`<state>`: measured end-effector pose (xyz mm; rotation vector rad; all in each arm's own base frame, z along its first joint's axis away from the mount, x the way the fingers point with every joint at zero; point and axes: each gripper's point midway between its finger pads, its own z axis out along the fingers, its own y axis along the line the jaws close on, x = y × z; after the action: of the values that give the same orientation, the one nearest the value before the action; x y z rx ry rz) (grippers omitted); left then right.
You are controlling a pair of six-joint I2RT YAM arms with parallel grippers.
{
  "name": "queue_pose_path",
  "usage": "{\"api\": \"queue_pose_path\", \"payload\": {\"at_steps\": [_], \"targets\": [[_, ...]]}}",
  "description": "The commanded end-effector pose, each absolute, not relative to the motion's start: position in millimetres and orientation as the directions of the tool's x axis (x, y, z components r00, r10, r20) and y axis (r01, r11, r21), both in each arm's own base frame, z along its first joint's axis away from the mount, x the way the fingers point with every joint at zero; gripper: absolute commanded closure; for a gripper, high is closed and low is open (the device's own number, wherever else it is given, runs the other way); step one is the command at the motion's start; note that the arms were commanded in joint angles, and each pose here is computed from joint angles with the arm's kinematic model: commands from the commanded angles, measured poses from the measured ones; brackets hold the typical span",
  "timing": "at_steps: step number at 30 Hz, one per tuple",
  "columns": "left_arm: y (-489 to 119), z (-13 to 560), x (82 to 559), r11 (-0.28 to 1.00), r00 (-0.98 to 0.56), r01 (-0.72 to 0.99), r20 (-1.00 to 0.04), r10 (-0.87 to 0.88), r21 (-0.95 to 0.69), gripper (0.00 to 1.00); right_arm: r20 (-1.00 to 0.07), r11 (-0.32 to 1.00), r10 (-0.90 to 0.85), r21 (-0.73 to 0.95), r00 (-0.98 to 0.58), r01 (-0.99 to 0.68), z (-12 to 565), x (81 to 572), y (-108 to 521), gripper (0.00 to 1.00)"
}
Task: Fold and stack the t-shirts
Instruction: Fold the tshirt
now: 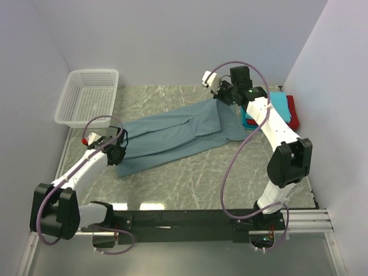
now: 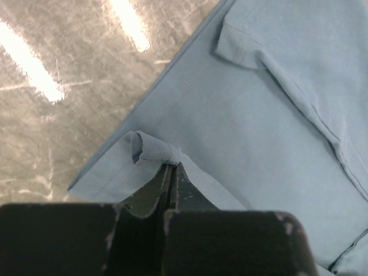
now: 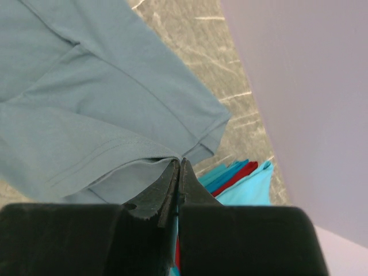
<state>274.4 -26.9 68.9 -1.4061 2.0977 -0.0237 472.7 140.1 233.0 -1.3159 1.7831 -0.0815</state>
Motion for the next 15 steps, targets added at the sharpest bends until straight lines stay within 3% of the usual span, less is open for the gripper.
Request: {"api": "queue_pose_path", "payload": {"at_steps": [1, 15], "targets": [[-23.2, 75.6, 289.8, 0.450, -0.246, -0.816, -0.487, -0.838, -0.362, 1.00, -0.603, 0.437, -0.798, -0.568, -0.008, -0.698, 253.6, 487.6, 147.2, 1.00], [-20.0, 72.6, 301.5, 0.463, -0.264, -0.814, -0.486, -0.833, -0.351, 1.00, -0.585, 0.435, -0.811, -0.591, -0.010, -0.679, 241.1, 510.6, 160.4, 1.00]]}}
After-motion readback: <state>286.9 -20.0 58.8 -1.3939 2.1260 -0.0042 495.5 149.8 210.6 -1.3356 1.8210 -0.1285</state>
